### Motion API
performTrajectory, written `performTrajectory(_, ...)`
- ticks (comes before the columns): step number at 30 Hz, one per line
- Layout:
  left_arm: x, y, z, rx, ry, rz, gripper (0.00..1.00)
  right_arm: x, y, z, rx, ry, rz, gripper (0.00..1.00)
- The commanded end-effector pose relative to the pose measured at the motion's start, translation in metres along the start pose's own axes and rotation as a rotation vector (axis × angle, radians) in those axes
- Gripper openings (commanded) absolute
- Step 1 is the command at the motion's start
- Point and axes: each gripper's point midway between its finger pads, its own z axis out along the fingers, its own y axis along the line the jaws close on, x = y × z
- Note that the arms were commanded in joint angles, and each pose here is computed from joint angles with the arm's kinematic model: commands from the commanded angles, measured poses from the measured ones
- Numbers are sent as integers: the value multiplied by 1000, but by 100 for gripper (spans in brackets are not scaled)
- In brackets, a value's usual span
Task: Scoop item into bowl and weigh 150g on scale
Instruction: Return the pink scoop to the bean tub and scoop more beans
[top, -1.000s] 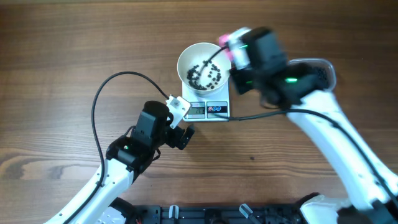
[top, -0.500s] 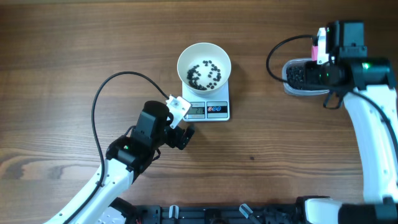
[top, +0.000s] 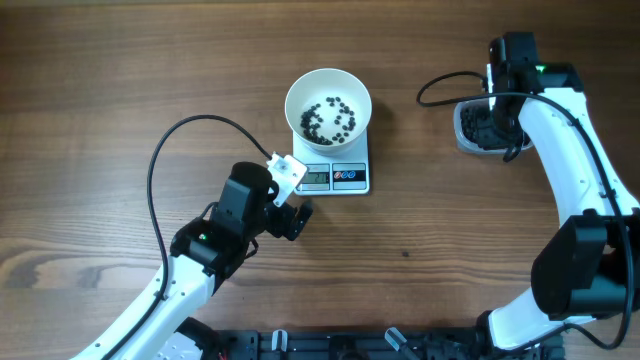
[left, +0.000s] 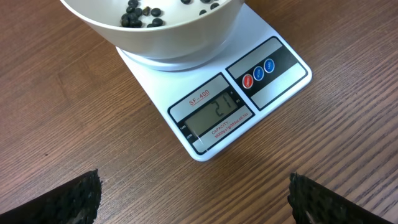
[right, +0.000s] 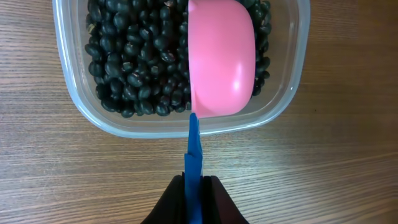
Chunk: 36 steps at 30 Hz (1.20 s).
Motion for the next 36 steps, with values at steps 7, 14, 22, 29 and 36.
performTrajectory(7, 2, 4, 0, -12, 6, -2, 100, -3, 5, 6, -77, 8, 15, 4)
performTrajectory(14, 2, 4, 0, -12, 6, -2, 100, -6, 44, -2, -311, -15, -18, 4)
performTrajectory(22, 2, 4, 0, -12, 6, -2, 100, -7, 66, -11, -449, -31, -44, 4)
performTrajectory(29, 2, 4, 0, -12, 6, -2, 100, -7, 58, -11, -537, -34, 32, 4)
performTrajectory(36, 2, 4, 0, -12, 6, -2, 100, -7, 33, -15, -703, -71, 141, 4)
